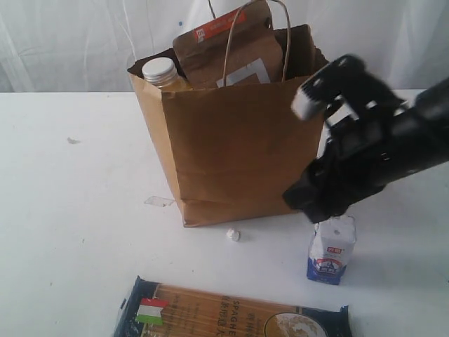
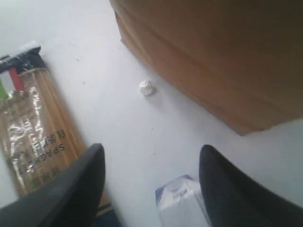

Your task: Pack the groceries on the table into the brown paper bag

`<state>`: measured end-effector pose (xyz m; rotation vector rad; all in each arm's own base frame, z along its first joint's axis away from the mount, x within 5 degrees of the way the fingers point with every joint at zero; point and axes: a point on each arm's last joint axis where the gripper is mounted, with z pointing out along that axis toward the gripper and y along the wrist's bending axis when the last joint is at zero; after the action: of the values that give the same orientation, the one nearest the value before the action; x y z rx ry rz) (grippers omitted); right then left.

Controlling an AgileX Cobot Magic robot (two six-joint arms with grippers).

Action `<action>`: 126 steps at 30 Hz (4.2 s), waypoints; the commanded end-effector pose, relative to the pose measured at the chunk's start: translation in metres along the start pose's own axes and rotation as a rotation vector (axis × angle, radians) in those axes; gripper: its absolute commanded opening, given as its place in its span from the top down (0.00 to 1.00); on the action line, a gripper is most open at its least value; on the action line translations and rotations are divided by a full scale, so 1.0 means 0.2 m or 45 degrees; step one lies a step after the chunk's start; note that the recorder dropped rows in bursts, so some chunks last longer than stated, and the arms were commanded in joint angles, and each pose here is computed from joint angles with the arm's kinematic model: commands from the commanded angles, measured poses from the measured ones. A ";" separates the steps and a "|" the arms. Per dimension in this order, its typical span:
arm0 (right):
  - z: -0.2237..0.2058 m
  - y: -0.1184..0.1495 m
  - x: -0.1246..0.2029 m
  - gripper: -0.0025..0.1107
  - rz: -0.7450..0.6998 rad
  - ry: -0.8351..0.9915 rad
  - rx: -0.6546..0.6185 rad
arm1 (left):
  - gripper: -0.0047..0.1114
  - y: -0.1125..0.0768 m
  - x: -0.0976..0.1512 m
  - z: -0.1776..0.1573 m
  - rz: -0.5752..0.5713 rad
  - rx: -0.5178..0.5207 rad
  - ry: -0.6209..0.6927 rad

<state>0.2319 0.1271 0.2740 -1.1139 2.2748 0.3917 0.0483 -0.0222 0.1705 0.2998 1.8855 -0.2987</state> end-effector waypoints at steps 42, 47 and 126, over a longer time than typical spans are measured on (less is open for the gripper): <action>0.95 0.10 0.06 0.55 -0.080 0.148 0.071 | 0.96 0.00 0.00 0.00 -0.019 -0.003 -0.006; 0.95 0.10 0.05 0.68 -0.077 0.144 0.067 | 0.96 0.00 0.00 0.00 -0.019 -0.003 -0.006; -0.18 0.02 0.03 0.35 0.068 0.321 0.286 | 0.96 0.00 0.00 0.00 -0.019 -0.003 -0.006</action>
<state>0.2006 0.1022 0.3120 -0.9855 2.5008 0.0135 0.0484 -0.0222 0.1707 0.2993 1.8837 -0.2986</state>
